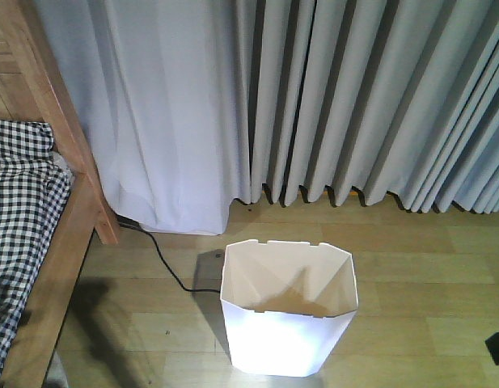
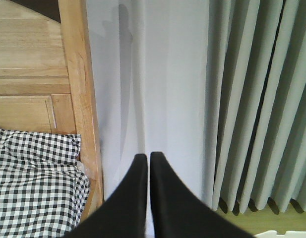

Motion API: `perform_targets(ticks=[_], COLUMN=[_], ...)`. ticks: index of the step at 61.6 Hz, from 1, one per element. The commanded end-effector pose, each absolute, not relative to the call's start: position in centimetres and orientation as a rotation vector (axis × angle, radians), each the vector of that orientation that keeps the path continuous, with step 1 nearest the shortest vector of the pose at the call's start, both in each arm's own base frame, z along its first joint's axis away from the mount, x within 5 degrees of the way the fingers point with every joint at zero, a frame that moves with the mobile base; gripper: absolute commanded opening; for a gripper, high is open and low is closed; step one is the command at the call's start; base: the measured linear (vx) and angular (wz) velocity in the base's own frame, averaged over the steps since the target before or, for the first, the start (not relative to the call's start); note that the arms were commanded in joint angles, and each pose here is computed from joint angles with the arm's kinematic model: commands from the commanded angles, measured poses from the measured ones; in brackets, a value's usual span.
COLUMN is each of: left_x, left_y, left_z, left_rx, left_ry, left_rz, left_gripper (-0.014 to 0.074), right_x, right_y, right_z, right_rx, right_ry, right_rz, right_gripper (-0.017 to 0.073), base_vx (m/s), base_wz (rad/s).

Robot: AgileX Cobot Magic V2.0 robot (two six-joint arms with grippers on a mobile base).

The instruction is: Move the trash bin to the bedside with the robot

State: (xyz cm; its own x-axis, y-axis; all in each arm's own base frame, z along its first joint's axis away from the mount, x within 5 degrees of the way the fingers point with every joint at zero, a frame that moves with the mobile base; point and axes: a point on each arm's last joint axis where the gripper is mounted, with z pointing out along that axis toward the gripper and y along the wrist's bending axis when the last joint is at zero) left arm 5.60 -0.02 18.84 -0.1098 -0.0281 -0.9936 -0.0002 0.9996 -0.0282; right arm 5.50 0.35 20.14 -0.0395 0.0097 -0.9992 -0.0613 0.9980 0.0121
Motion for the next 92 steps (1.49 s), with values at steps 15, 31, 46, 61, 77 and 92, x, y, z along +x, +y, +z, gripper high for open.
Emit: perform_targets(ticks=[15,31,46,61,77,92], left_x=[5.6,5.6,5.6,5.6,5.6,5.6], left_y=[0.0,0.0,0.0,0.0,0.0,0.0], left_z=[19.0,19.0,19.0,19.0,19.0,19.0], left_rx=[-0.03,-0.03,-0.03,-0.03,-0.03,-0.03], left_ry=[1.608,1.608,1.608,1.608,1.608,1.608], left_rz=[-0.038,-0.038,-0.038,-0.038,-0.038,-0.038], left_gripper=[-0.0006,-0.0006,-0.0006,-0.0006,-0.0006,-0.0006], right_x=[5.6,5.6,5.6,5.6,5.6,5.6], right_y=[0.0,0.0,-0.6,-0.3,-0.1,-0.1], right_z=[20.5,20.1,20.0,19.7,19.7,19.7], right_rx=[0.014,-0.009,0.061,0.016,-0.01,-0.007], right_ry=[1.47,1.519,1.522,1.557,1.563,1.562], right_rz=[0.014,-0.01,-0.093,-0.055,-0.046,-0.044], right_gripper=[-0.0009,-0.0009,-0.0009,-0.0009,-0.0009,-0.0009], base_vx=[0.0,0.0,0.0,0.0,0.0,0.0], base_wz=[0.0,0.0,0.0,0.0,0.0,0.0])
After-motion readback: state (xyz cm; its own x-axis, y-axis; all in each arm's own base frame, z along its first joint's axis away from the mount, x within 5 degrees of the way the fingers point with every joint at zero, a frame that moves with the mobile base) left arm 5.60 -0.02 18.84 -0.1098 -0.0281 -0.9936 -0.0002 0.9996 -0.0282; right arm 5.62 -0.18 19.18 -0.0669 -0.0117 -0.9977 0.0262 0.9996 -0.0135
